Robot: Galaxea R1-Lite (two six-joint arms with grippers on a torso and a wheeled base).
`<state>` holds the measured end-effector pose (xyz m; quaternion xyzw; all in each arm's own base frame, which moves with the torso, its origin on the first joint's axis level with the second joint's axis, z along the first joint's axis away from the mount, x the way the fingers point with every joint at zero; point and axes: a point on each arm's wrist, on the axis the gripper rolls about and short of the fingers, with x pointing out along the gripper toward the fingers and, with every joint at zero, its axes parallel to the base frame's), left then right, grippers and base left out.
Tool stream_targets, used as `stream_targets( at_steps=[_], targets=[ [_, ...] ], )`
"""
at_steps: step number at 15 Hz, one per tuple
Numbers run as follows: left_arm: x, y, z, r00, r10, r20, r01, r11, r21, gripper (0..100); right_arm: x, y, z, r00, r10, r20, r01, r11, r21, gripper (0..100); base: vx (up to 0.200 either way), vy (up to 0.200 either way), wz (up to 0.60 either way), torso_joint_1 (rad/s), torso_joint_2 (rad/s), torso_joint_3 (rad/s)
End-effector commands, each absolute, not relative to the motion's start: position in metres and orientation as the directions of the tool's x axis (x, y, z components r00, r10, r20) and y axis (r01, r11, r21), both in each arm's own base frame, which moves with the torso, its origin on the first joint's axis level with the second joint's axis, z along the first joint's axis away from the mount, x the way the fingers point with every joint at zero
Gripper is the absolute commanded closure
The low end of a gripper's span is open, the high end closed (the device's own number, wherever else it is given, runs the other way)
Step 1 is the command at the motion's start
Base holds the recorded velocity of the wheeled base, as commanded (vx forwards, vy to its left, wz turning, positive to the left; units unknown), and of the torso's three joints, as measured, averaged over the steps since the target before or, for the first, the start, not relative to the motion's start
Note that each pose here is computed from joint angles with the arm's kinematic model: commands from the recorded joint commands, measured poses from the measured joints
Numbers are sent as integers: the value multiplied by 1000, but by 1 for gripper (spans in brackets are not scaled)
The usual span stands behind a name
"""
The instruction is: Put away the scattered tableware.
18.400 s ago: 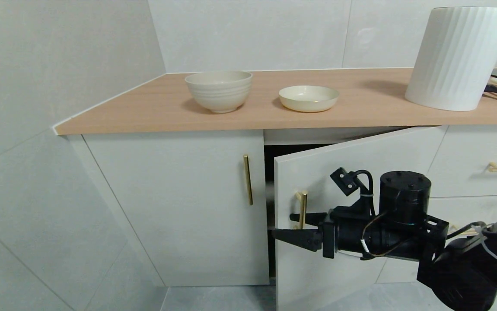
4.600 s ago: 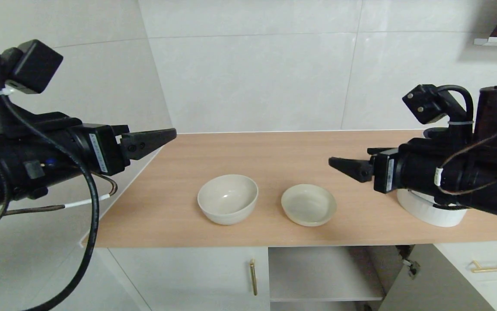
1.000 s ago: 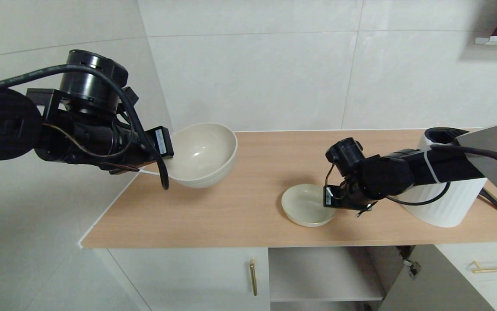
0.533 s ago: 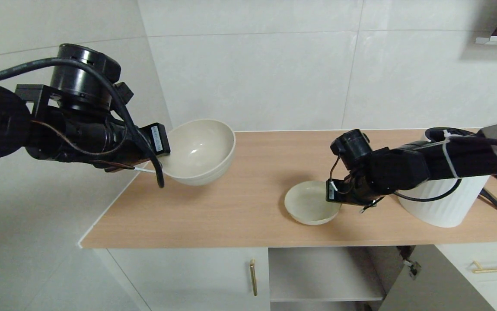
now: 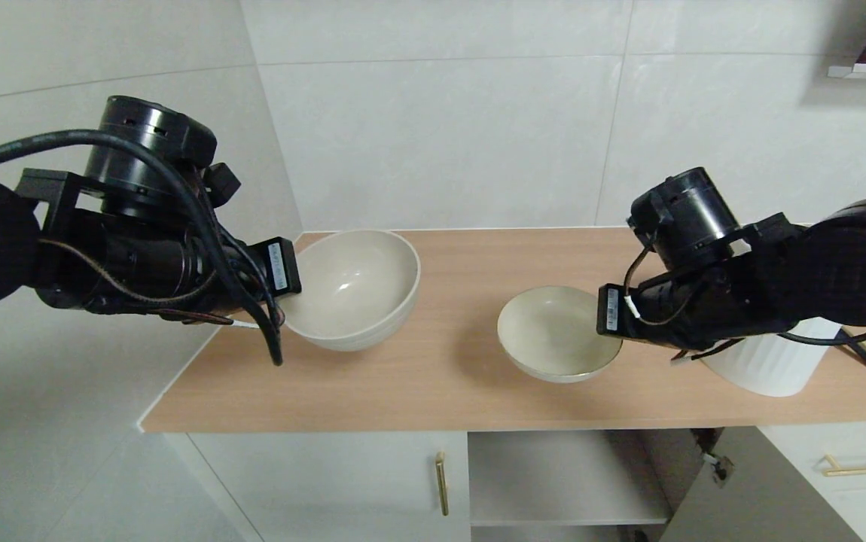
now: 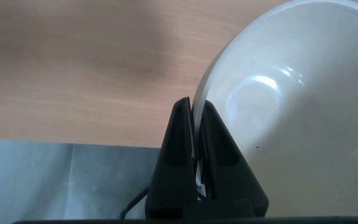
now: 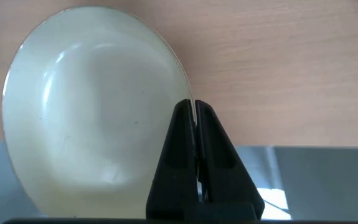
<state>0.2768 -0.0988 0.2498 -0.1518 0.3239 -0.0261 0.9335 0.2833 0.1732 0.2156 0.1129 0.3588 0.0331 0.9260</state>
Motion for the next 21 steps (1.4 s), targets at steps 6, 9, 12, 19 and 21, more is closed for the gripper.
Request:
stream_targets(
  at_steps=[6,9,12,19,21],
  targets=[
    [279,-101,246,781,-149,-606,-52,952,-301,100,250,173,240,795,134,-591,-3,976,218,100,-200,0,0,-3,2,4],
    [278,-102,247,784,-151,-602,-48,952,-301,100,240,178,233,778,145,-611,-26,980,199,100,-133,0,0,3,0,3],
    [276,-102,249,785,-154,-600,-44,952,-302,100,226,178,214,738,135,-661,-40,987,157,100,0,0,0,0,0,0],
    [260,-107,226,724,-162,-670,67,984,-166,100,219,181,176,658,92,-747,-48,996,81,100,0,0,0,-12,29,18],
    [261,-110,217,699,-158,-698,84,987,-139,100,220,182,171,646,84,-759,-47,996,70,100,0,0,0,-166,393,215]
  ],
)
